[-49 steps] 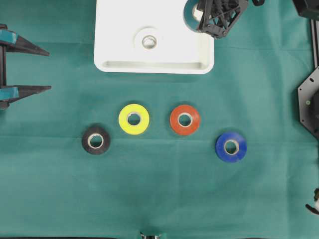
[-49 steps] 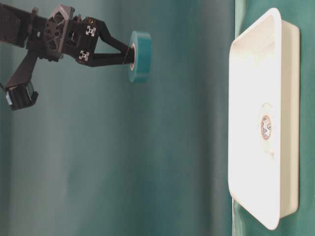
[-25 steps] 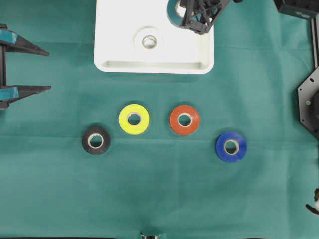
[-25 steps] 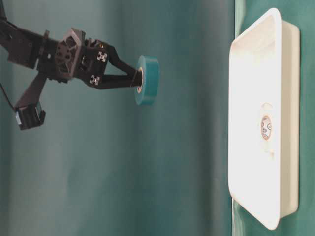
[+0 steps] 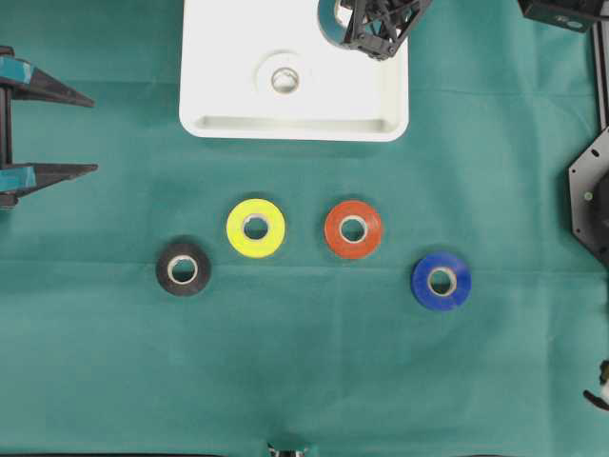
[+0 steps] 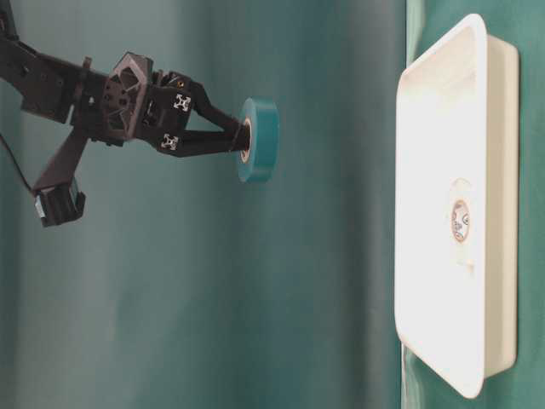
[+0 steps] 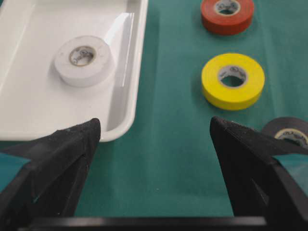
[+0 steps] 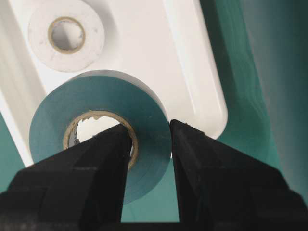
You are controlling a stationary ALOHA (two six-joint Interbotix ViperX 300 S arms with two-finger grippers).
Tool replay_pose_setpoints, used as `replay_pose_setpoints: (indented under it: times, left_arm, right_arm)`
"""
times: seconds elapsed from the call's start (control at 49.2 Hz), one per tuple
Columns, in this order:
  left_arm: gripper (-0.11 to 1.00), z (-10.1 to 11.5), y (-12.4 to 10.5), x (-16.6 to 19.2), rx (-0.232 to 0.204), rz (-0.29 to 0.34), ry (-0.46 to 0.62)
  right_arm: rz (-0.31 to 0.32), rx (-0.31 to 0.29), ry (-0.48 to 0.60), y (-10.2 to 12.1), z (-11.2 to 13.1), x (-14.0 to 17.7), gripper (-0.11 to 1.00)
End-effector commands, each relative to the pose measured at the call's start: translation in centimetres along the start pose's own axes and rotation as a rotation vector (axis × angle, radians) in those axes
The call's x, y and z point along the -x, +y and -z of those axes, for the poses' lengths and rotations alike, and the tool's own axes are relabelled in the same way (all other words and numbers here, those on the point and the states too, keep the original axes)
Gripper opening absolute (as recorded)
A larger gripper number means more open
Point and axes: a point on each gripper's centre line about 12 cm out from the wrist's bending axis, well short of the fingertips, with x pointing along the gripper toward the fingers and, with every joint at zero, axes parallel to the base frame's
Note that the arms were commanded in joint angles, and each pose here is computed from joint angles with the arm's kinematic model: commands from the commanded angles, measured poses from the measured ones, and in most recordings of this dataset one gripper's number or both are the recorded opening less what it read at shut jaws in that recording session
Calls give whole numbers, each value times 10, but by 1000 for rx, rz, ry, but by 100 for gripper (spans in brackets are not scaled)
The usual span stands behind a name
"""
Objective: Pick up the tape from a random location and place it into the white case.
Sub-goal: 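Carry the teal tape with the right gripper toward the white tray, then lower the teal tape into the tray beside the white tape and release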
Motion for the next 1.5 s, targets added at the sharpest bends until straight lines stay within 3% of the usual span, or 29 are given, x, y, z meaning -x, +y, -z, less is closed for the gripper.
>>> replay_pose_setpoints:
  times: [0.0, 0.488, 1.077, 1.484]
  left_arm:
    - [96, -5, 1, 0, 2, -3, -12]
    - [96, -5, 1, 0, 2, -3, -12]
    - [96, -5, 1, 0, 2, -3, -12]
    - [96, -5, 1, 0, 2, -3, -12]
  right_arm:
    - [0, -11, -42, -4, -7, 13, 27]
    - [-4, -2, -23, 1, 3, -7, 27]
    - [-42, -3, 6, 10, 50, -119, 27]
    - [-42, -43, 22, -1, 69, -156, 27]
